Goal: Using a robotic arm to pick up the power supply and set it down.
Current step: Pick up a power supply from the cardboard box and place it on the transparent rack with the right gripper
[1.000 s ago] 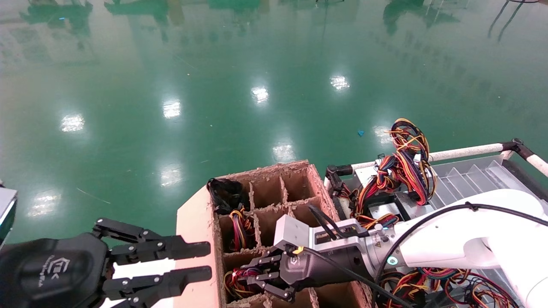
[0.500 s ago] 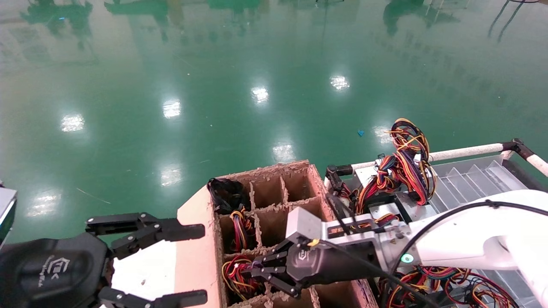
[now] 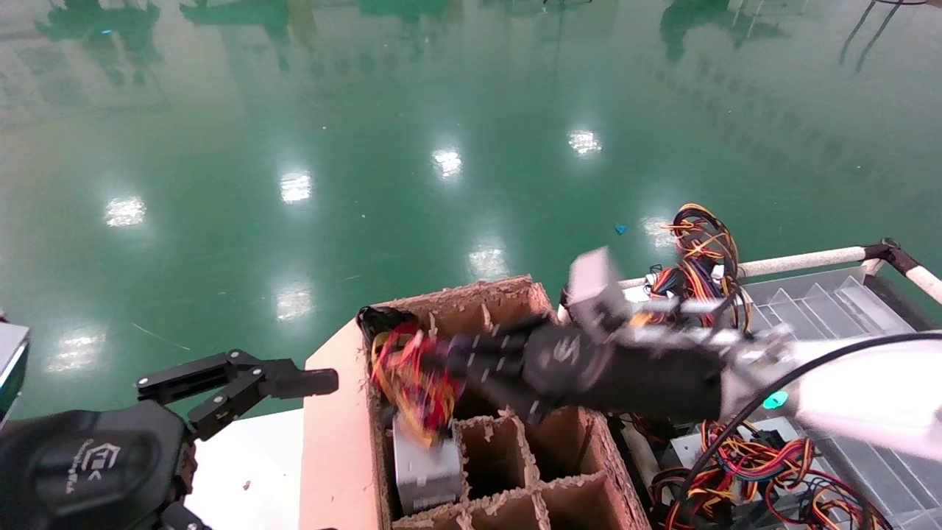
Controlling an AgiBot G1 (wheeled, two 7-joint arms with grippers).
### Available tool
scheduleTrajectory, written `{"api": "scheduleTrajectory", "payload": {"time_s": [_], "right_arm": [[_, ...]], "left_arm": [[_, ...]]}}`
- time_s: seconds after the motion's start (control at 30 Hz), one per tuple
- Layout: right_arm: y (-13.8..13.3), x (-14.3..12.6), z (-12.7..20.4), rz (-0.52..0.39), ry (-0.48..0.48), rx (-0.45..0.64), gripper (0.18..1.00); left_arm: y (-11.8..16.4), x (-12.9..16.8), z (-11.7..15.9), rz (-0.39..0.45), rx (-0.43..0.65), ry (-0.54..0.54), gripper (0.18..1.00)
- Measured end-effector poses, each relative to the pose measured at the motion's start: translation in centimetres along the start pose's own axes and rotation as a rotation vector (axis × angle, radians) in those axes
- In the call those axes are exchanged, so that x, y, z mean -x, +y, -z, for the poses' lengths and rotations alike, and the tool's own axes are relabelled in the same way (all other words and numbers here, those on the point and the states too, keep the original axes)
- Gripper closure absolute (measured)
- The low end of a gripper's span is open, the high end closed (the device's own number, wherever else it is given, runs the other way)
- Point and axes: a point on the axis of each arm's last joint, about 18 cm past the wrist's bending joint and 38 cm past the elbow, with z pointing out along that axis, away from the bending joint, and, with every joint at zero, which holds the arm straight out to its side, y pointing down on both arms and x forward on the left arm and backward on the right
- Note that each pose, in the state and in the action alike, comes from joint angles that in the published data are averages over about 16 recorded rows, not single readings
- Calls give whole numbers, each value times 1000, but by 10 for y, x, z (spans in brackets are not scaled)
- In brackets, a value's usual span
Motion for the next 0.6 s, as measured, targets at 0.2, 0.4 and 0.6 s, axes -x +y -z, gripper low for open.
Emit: {"api": "scheduleTrajectory", "payload": {"time_s": [0.2, 0.4, 0.6], "right_arm": [[-43, -13, 28, 59, 63, -98, 973], [-91, -29, 64, 139, 142, -137, 973], [-134, -45, 109, 221, 253, -108, 974]], "left_arm": [[0, 0, 0, 0, 0, 0, 244], [0, 0, 0, 0, 0, 0, 203], [0, 0, 0, 0, 0, 0, 186]]}}
